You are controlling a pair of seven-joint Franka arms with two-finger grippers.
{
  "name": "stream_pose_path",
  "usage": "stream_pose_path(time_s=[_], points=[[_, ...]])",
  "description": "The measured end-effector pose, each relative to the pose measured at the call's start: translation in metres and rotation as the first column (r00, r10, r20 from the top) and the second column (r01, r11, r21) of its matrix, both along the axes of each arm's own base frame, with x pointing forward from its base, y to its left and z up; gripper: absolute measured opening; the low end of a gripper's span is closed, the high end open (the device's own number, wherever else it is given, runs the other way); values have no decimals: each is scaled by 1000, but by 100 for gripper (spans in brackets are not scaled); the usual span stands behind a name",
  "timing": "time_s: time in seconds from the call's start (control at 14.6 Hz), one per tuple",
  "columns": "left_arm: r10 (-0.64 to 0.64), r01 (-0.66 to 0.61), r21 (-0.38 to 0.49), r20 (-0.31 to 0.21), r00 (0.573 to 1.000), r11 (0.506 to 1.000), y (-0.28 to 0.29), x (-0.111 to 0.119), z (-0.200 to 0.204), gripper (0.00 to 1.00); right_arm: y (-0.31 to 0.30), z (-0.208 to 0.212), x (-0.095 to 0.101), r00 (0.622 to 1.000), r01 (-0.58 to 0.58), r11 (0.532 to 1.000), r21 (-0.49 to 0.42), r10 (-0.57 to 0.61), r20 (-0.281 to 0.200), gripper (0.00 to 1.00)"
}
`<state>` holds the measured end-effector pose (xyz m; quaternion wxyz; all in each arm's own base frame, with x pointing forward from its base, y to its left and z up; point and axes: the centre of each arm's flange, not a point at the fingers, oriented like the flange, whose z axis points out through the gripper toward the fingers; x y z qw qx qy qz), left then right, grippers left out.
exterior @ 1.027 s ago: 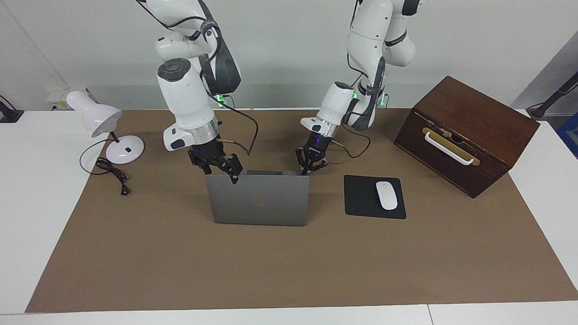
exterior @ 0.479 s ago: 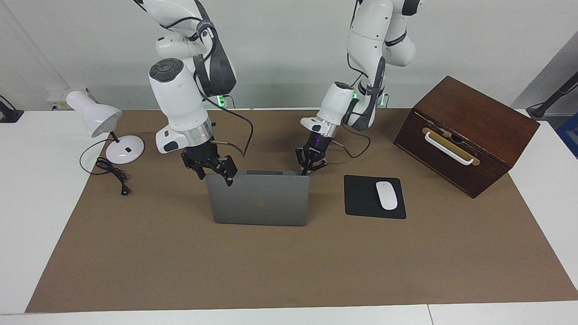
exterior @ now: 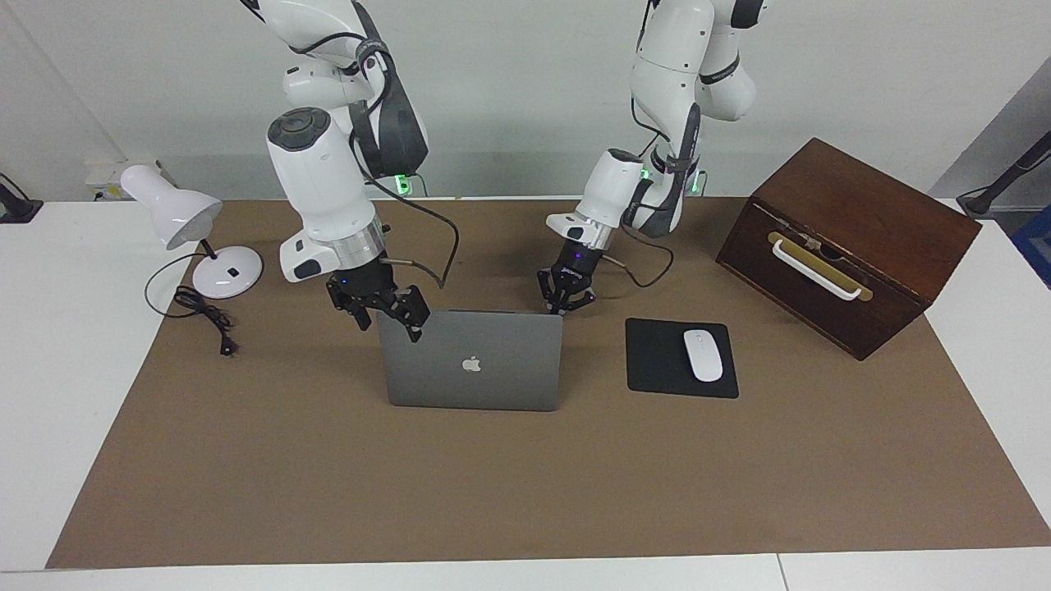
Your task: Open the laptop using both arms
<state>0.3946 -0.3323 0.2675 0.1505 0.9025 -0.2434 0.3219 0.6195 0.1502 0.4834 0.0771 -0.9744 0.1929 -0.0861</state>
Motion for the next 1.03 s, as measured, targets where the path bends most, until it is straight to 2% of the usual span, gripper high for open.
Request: stream_pose_path(time_s=[0.68, 1.03], points=[[1, -1, 0, 0, 1000, 1000, 0, 0, 0, 1, -55, 25, 27, 987, -157, 986, -55, 155, -49, 100], [1, -1, -1, 0, 1000, 1000, 0, 0, 0, 1, -112, 42, 27, 949, -299, 949, -100, 286, -131, 100]])
